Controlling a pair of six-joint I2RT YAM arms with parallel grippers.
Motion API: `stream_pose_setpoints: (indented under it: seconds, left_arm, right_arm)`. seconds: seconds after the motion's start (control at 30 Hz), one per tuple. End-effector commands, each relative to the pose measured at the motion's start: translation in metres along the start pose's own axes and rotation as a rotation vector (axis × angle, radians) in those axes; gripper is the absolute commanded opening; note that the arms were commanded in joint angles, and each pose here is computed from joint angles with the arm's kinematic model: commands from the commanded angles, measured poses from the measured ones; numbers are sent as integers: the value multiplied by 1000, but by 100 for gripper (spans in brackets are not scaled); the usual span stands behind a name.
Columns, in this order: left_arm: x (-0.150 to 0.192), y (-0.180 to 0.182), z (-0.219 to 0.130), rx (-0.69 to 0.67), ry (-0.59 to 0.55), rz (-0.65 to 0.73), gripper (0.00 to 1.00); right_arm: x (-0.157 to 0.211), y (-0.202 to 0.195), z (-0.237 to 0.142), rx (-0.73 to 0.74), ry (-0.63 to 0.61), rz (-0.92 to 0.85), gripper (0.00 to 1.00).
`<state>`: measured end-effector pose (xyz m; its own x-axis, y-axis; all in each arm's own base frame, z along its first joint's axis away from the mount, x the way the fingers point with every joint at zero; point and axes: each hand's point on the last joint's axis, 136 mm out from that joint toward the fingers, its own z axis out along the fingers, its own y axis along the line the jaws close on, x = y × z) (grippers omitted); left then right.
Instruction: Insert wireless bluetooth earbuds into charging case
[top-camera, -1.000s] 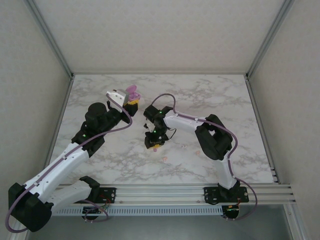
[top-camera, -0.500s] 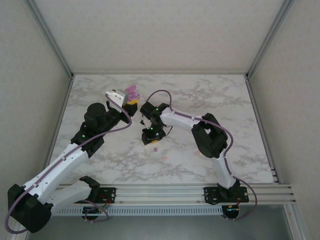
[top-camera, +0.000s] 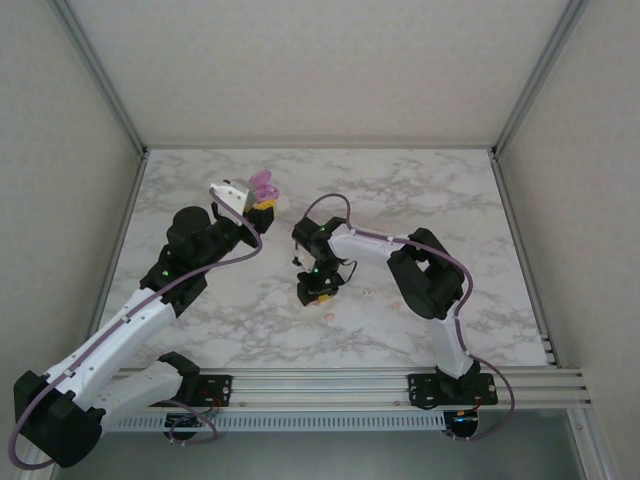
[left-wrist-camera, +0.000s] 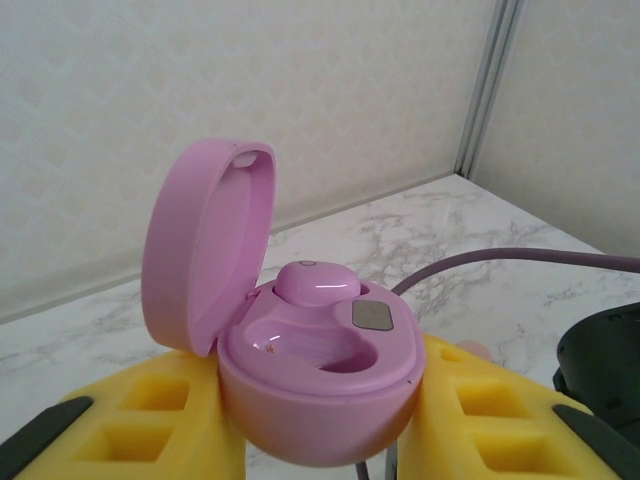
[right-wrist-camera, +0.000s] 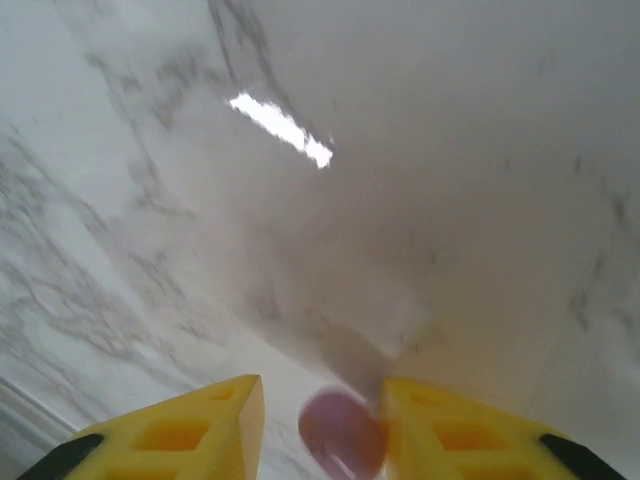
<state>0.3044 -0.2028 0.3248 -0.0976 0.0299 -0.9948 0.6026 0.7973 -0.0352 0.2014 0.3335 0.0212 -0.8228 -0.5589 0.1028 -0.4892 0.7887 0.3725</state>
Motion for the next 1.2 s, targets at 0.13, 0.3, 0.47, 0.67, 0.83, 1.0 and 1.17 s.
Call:
stream_pose_setpoints:
  seconds: [0.13, 0.3, 0.47, 0.67, 0.83, 1.0, 1.17]
  left_arm:
    - [-19, 3, -6, -10, -48, -11, 30]
    - [-19, 3, -6, -10, -48, -14, 30]
    - [-20, 3, -6, -11, -51, -16, 30]
    - [-19, 3, -5, -9, -50, -16, 30]
    - [-19, 3, -5, -9, -49, -20, 30]
    - [-19, 4, -5, -15, -50, -17, 30]
    - [-20, 4, -5, -19, -53, -14, 30]
  right_arm:
    - [22, 10, -11, -49, 21, 35, 36]
    - [20, 11, -10, -42, 9, 36, 38]
    - [13, 13, -14, -31, -15, 40, 36]
    - [-1, 10, -9, 6, -33, 65, 32]
    - [-13, 10, -9, 23, -53, 79, 30]
    - [-16, 15, -8, 7, -51, 58, 32]
    - [-15, 17, -10, 7, -38, 16, 38]
